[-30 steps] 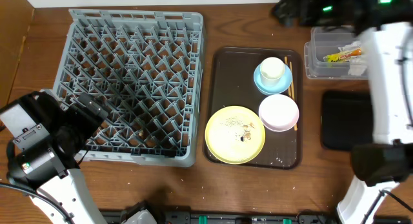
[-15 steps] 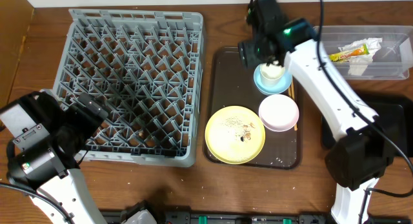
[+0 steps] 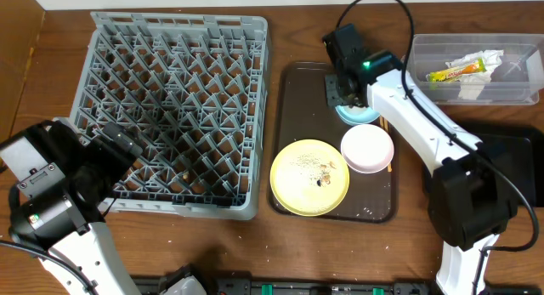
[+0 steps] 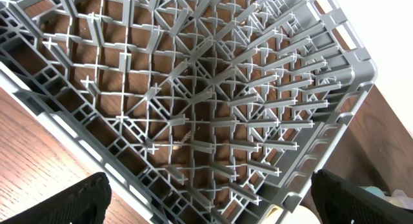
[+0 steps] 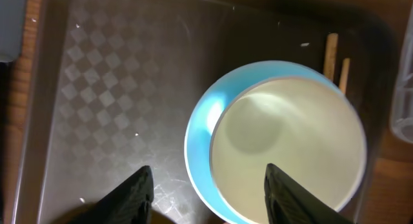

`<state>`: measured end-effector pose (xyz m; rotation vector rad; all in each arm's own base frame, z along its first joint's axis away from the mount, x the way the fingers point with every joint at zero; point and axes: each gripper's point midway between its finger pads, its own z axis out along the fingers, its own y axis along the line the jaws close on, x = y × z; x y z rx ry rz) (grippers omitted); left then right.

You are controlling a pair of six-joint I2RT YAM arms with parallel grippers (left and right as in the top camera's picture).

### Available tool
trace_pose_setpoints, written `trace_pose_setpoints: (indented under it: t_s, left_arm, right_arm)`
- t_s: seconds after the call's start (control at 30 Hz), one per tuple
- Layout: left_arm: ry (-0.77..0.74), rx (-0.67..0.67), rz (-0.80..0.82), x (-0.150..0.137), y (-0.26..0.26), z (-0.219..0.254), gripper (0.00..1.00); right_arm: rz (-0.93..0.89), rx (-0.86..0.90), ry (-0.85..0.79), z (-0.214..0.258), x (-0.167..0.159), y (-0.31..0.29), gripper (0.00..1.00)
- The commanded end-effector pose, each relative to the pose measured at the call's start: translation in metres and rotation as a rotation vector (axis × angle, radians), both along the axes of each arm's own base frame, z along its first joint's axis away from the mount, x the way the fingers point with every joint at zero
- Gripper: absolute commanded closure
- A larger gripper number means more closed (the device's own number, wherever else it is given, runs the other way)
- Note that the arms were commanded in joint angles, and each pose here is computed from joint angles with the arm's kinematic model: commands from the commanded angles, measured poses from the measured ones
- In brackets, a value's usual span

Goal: Sort waste into correct bins and load items into the dishwasher
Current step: 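Grasp the white cup from the light-blue bowl with the right gripper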

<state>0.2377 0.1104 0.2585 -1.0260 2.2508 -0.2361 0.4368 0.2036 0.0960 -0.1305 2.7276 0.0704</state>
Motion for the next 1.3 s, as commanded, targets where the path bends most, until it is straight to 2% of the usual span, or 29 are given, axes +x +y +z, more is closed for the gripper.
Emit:
trace_pose_setpoints:
  t_s: [0.0,0.1,0.17,0.63,0.77,1.1,1.17,1.27]
  left_arm:
    - [-0.025,0.015,-0.012,0.002,0.000,0.009,0.00]
    - [-0.025,0.015,-0.012,0.002,0.000,0.009,0.00]
    - [-0.025,0.015,-0.012,0.002,0.000,0.009,0.00]
    - [-0.025,0.015,-0.012,0.002,0.000,0.009,0.00]
    - [-0.025,0.015,-0.012,0.002,0.000,0.009,0.00]
    - [-0.025,0.015,-0.012,0.002,0.000,0.009,0.00]
    - [-0.025,0.015,-0.012,0.002,0.000,0.009,0.00]
    - [-0.025,0.015,-0.012,0.002,0.000,0.009,0.00]
  right_arm:
    - [0.002,-0.002,0.023,-0.017,-0.005,0.002,0.52]
    - [0.002,-0.001,0.020,-0.023,-0.005,0.002,0.62]
    - [0.002,0.005,0.012,-0.023,-0.003,0.003,0.73]
    - [0.008,-0.055,0.004,-0.030,-0.001,-0.006,0.76]
    - [0.004,-0.053,0.004,-0.031,0.000,-0.005,0.89]
    - [0.005,-0.056,0.009,-0.038,-0.003,-0.006,0.81]
    - [0.004,-0.056,0.009,-0.040,-0.003,-0.007,0.84]
    - [0.004,-0.050,-0.002,-0.036,-0.001,-0.006,0.99]
